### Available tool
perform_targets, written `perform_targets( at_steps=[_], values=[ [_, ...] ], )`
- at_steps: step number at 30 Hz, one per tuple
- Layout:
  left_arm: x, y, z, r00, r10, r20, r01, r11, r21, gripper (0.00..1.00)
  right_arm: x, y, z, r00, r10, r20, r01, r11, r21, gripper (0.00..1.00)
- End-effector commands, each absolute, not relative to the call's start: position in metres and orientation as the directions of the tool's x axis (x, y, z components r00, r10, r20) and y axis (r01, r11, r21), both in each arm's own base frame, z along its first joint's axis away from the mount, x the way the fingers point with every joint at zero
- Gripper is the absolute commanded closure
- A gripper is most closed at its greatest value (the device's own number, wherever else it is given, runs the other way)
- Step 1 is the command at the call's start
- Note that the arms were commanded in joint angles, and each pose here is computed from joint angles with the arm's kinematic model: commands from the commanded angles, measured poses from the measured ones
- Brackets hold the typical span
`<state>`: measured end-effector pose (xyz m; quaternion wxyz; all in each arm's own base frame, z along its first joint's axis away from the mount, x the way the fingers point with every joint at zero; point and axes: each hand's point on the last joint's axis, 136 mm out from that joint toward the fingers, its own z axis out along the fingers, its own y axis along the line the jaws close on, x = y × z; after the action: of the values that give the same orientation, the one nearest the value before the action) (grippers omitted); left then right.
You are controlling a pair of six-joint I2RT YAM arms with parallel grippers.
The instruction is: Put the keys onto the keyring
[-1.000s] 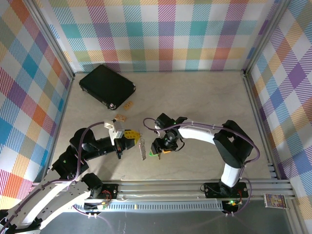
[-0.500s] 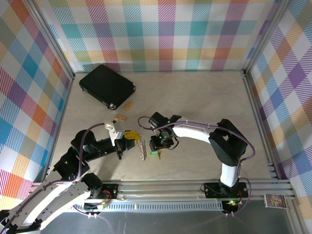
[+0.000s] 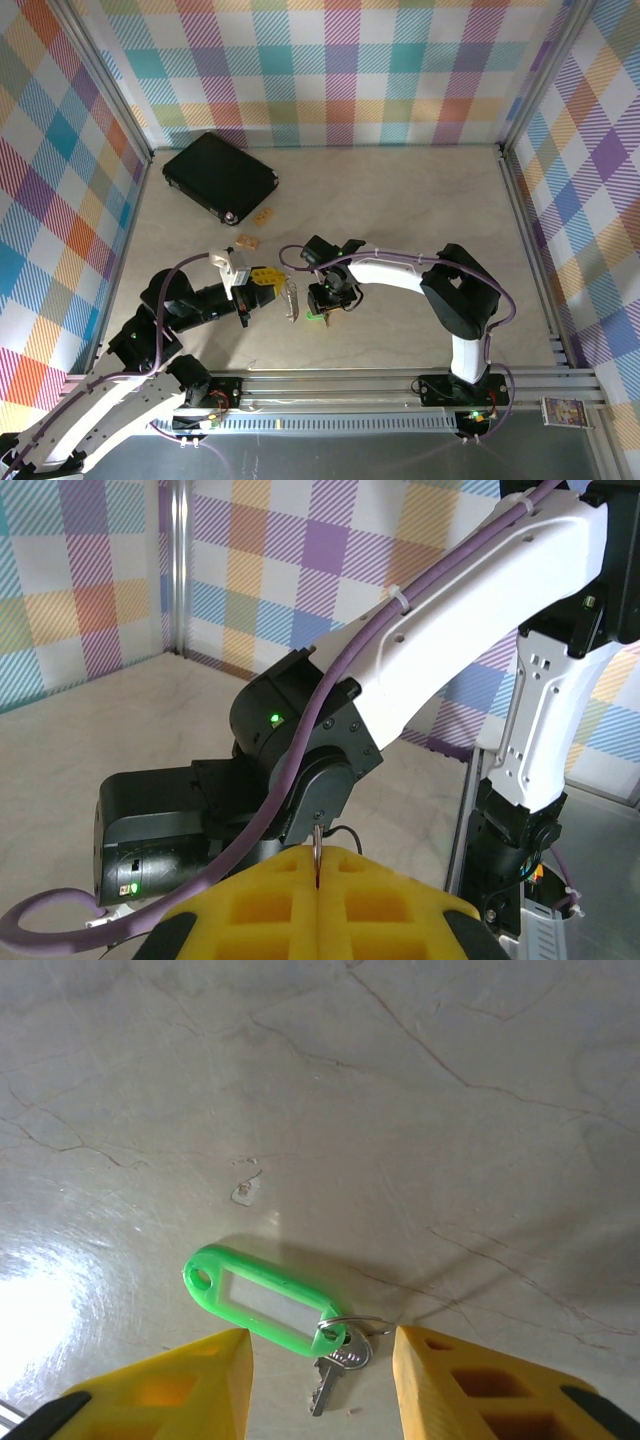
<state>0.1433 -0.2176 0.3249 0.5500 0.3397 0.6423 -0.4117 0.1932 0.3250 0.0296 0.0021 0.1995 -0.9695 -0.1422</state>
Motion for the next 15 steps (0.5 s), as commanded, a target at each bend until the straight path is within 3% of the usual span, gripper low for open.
perform_targets(
  at_steps=[1,15],
  values=[
    [0.1438,-0.2147,0.3387,-0.127,-0.069,-0.990,0.891,0.431,-0.144,1.00,0.1901,0.3260,0.0250,-0.928,-0.373,-0.026,-0.365,0.890,0.272,0.59],
    [0.1411,-0.2127,0.3420,-0.116,-0.081,-0.990,0.893,0.428,-0.139,1.00,0.1924,0.3300,0.0245,-0.926,-0.377,-0.027,-0.370,0.892,0.260,0.68]
  ],
)
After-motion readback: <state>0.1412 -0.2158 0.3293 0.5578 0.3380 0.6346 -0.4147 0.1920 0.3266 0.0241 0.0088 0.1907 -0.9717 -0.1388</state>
